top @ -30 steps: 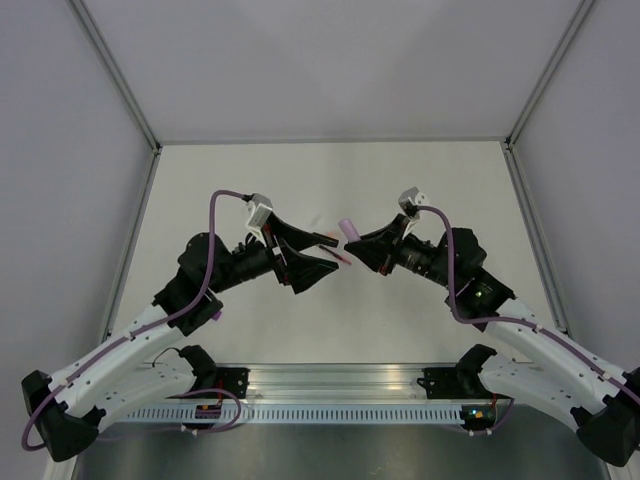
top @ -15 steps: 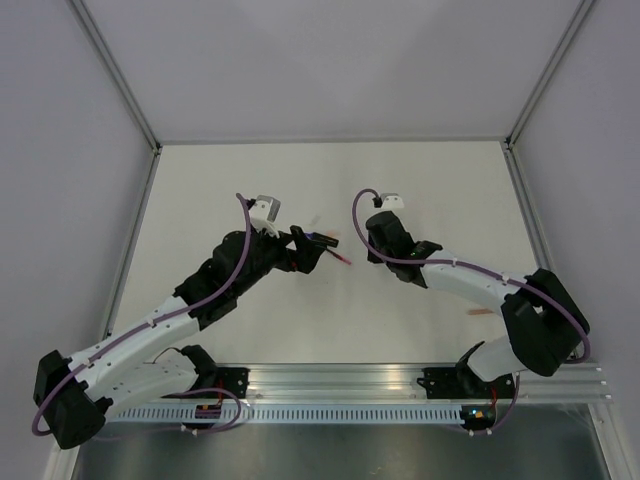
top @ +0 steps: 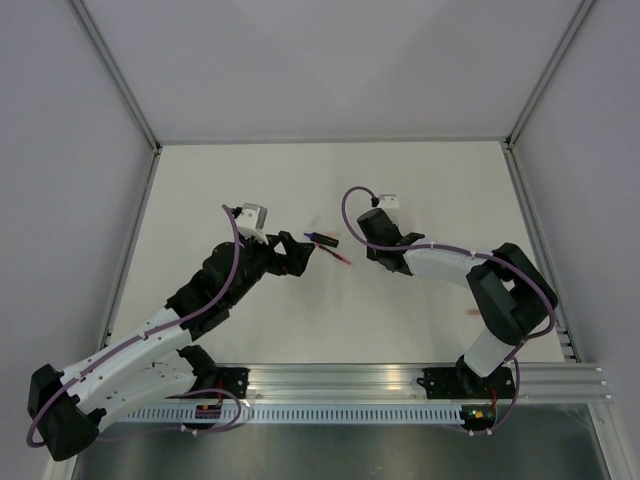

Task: Insert the pens into the pen caps

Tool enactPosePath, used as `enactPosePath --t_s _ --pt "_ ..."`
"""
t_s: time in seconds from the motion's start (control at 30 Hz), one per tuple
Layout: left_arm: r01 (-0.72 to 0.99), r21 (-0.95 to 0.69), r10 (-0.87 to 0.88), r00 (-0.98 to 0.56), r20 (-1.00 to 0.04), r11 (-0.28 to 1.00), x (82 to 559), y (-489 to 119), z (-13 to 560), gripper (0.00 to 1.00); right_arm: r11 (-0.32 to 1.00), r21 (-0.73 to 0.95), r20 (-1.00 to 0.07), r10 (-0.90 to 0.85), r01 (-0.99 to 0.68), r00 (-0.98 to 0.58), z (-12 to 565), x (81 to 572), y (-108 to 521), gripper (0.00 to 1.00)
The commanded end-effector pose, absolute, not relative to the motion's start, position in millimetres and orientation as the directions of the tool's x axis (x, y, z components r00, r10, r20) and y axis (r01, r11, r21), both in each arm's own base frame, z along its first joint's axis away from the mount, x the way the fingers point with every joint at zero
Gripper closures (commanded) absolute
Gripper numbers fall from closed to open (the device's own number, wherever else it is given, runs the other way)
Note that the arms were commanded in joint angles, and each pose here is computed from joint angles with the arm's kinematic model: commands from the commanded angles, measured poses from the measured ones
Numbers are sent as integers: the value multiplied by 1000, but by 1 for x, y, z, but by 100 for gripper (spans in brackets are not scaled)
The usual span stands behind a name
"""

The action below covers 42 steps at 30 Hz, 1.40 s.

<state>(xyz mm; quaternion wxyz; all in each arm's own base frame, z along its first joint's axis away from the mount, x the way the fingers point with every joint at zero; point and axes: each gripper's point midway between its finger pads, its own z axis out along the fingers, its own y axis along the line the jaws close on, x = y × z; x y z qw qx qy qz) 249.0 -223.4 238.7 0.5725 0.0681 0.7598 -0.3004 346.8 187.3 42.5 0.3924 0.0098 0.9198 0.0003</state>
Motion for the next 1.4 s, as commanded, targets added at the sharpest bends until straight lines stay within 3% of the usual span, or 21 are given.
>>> enactPosePath --t_s 0.0,0.4,0.67,1.17,1.3,1.37 --pt "441 -356 -260 -264 -929 824 253 -216 251 0 1000 17 -745 27 21 -667 48 360 189 84" --pt "429 -350 -256 -262 -930 833 255 -214 248 0 1000 -24 -694 -15 2 -720 22 360 193 74" --pt "429 -349 -255 -263 -930 833 255 -215 248 0 998 -50 -705 -16 26 -709 28 361 186 59" --pt "426 -352 -261 -259 -930 833 254 -212 248 0 999 44 -763 31 -3 -646 79 353 187 54" --pt "424 -355 -268 -253 -930 833 253 -210 251 0 974 134 -766 -17 -185 -643 99 340 213 54" --pt "429 -360 -276 -247 -929 828 252 -210 253 0 970 166 -758 9 -180 -652 102 337 216 55"
